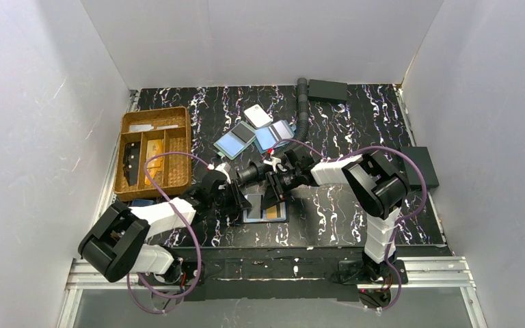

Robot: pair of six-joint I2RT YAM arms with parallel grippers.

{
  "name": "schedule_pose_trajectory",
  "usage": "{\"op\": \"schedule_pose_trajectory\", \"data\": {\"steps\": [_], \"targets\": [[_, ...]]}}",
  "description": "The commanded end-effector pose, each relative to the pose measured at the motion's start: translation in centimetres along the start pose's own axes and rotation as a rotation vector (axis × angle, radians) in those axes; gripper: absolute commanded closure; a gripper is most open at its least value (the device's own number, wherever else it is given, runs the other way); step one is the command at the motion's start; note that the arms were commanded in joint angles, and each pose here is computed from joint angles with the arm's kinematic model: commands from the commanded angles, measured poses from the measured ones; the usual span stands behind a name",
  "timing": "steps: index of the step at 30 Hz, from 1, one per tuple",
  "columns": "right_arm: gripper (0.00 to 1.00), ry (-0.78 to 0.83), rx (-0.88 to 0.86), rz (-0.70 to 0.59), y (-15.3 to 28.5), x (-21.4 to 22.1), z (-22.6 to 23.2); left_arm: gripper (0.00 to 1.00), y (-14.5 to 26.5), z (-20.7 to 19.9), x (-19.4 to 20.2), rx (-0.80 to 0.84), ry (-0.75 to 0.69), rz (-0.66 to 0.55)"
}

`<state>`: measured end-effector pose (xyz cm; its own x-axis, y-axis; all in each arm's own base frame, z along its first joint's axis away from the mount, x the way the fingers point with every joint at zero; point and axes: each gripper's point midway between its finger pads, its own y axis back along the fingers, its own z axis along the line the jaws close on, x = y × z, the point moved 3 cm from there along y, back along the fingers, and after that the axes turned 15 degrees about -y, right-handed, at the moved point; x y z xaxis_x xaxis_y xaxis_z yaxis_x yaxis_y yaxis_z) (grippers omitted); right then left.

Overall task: Take the credit cards out of the card holder
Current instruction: Remove the credit card from the card holder.

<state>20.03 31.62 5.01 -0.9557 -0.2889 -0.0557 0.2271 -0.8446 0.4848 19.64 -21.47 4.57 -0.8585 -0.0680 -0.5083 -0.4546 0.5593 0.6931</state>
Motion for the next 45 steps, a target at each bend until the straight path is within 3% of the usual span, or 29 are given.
{"op": "schedule_pose_trajectory", "data": {"steps": [1,8,12,25,45], "targets": [[0.65,-0.023,0.104,-0.015,-0.4,-0.1,-2.3,0.79,-0.7,0.4,1.2,-0.016,0.016,0.07],[0.64,-0.057,0.149,-0.035,-0.4,-0.1,-3.1,0.81,-1.0,0.5,1.6,-0.015,0.03,0.085],[0.57,-0.1,0.161,-0.069,-0.1,-0.4,-3.2,0.8,-0.8,1.1,1.9,-0.037,0.041,0.076],[0.53,-0.238,0.248,-0.136,0.1,-0.4,-4.5,0.75,1.3,0.2,-0.6,-0.027,0.011,-0.061],[0.51,-0.278,0.318,-0.145,0.4,-0.5,-5.1,0.75,0.2,0.9,0.6,-0.052,0.028,0.02]]}}
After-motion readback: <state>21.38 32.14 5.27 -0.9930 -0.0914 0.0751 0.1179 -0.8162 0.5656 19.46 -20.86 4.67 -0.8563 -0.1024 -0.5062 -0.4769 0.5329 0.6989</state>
